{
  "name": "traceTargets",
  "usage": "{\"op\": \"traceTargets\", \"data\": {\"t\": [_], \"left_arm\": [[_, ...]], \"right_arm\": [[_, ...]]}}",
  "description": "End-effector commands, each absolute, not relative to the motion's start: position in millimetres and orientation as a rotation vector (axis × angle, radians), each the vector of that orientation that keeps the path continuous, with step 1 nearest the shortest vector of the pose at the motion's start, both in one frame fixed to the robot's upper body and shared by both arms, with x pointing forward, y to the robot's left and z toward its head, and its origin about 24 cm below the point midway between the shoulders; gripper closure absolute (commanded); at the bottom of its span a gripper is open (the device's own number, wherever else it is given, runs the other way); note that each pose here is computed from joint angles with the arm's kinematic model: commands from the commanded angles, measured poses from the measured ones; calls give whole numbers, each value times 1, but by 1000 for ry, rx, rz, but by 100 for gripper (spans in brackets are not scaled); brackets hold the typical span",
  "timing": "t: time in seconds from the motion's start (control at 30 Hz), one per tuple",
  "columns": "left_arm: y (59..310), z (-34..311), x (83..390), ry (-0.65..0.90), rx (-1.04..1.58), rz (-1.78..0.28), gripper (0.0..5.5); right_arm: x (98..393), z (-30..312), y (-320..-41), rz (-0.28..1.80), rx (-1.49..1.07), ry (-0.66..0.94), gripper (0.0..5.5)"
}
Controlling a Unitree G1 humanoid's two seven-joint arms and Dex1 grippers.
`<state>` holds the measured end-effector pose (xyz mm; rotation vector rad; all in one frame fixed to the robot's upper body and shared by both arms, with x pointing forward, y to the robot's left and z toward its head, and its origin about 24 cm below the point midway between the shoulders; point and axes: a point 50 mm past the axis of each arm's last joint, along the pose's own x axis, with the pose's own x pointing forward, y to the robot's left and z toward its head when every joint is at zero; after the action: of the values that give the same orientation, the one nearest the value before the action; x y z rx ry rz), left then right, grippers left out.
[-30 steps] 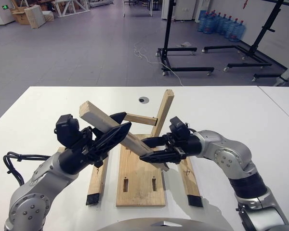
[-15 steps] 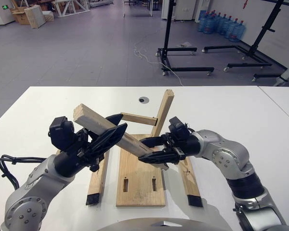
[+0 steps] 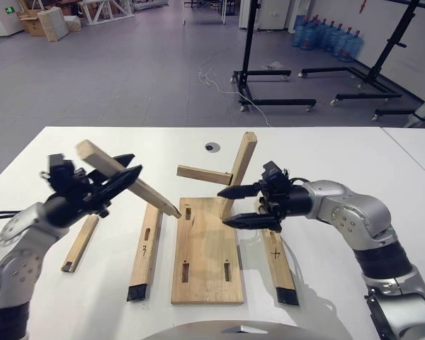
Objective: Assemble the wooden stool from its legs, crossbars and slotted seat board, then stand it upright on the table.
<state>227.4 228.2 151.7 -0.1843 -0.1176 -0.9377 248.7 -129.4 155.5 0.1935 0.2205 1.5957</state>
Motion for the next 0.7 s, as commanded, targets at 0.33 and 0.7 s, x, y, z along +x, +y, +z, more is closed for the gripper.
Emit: {"op": "traceTargets", "data": {"t": [0.33, 0.7], "left_arm": [[221, 129, 273, -63, 97, -772, 349], [232, 149, 283, -281, -37, -834, 349]], "right_arm": [[248, 183, -132, 1548, 267, 73, 141], [249, 182, -126, 1551, 260, 63, 141]]}}
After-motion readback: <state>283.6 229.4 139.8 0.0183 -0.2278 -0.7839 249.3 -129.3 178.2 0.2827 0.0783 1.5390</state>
